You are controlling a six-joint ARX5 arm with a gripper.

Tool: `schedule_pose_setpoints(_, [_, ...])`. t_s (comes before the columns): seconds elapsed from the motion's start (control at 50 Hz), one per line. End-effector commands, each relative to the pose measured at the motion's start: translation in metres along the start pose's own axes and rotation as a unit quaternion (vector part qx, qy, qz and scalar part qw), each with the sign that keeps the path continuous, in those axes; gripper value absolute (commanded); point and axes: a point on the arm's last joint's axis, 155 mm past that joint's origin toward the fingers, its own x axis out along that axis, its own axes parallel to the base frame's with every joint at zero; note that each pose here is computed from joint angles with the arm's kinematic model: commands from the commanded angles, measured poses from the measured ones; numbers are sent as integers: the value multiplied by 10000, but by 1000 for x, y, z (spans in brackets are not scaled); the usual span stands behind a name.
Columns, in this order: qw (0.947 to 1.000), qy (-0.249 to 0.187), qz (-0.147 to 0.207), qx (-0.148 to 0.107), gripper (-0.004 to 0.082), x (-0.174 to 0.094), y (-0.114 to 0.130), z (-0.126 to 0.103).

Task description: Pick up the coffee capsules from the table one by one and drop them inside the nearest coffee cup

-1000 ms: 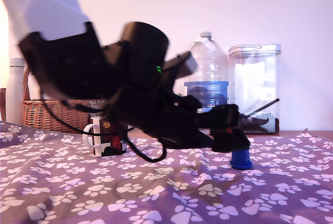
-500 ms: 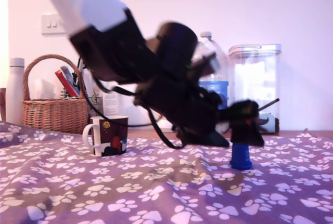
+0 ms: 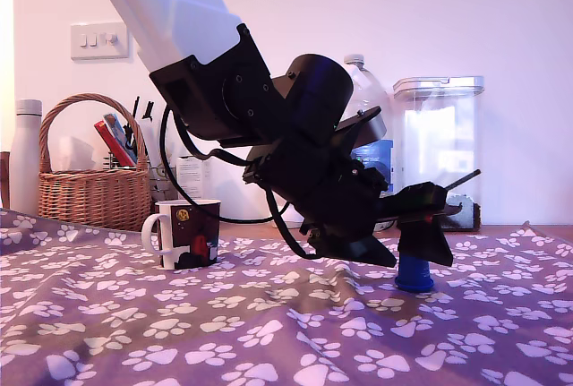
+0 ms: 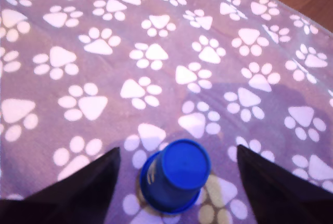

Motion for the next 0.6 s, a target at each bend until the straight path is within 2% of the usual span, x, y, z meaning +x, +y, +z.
schedule_pose_setpoints(0.0, [9999, 125, 7, -32, 473, 6, 4, -13])
schedule_pose_setpoints(0.1, [9999, 160, -20, -38, 319, 6, 3, -15])
schedule_pose_setpoints(0.16, [9999, 152, -20, -37, 258, 6, 3, -15])
schedule_pose_setpoints(0.46, [9999, 156, -28, 19, 107, 6, 4, -15])
schedule_pose_setpoints(0.58, [9997, 153, -23, 173, 36, 6, 4, -15])
